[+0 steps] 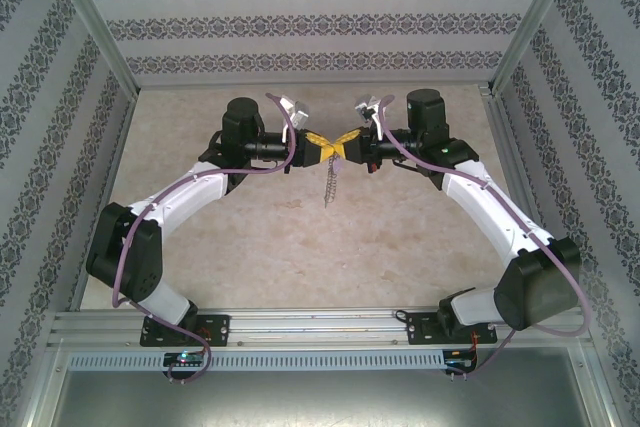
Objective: Put the keys on the keyring
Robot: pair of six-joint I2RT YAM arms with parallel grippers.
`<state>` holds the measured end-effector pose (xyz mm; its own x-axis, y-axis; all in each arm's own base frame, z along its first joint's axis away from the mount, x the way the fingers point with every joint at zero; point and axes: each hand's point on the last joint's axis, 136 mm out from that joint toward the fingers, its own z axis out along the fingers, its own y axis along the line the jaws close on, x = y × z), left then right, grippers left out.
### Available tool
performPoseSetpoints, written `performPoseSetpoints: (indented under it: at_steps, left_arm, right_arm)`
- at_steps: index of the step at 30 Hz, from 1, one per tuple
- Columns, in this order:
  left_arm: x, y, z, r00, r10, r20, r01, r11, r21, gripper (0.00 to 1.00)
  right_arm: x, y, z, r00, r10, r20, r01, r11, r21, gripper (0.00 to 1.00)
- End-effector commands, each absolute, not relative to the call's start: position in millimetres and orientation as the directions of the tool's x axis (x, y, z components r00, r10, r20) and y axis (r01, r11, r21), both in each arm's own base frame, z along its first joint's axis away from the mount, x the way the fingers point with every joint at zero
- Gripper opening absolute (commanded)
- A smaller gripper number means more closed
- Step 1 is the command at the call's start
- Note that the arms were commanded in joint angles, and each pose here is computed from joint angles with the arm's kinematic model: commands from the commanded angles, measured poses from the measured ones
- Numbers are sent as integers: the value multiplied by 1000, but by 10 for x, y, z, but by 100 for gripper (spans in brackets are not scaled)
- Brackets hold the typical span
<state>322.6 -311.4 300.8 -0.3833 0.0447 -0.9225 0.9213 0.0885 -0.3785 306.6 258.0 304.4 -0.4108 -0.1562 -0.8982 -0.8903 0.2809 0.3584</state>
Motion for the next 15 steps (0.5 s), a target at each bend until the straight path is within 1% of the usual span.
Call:
performPoseSetpoints:
  at_steps: [1, 2, 3, 5, 6, 8, 11, 15]
  left_arm:
    - [3205, -3178, 3048, -358, 48, -932, 933, 58, -356, 0]
    - [3226, -3172, 3060, -352, 41, -935, 935, 69, -349, 0]
    - [3237, -3169, 3057, -350, 34, -936, 935, 78, -346, 0]
    - [3272, -3156, 3065, -342, 19, -940, 935, 105, -338, 0]
    - [3283, -3151, 3068, -336, 13, -942, 936, 117, -333, 0]
    - [3296, -3133, 3096, -321, -9, -947, 938, 137, -319, 0]
    - [3301, -3102, 3150, -298, -41, -954, 940, 161, -301, 0]
    - [3332, -3055, 3217, -275, -101, -956, 937, 196, -290, 0]
  right_arm:
    - [3072, 2614, 3188, -369, -135, -919, -910, 254, 328, 0]
    - [3069, 2607, 3196, -370, -132, -920, -909, 257, 328, 0]
    - [3069, 2600, 3215, -365, -129, -922, -909, 265, 323, 2]
    - [3095, 2556, 3256, -353, -104, -930, -903, 299, 310, 24]
    - [3119, 2516, 3282, -344, -83, -935, -896, 328, 300, 33]
    - [3169, 2416, 3322, -332, -38, -942, -875, 384, 293, 43]
    - [3250, 2229, 3356, -312, 52, -949, -830, 471, 299, 47]
    - [3279, 2080, 3268, -289, 124, -949, -762, 570, 307, 49]
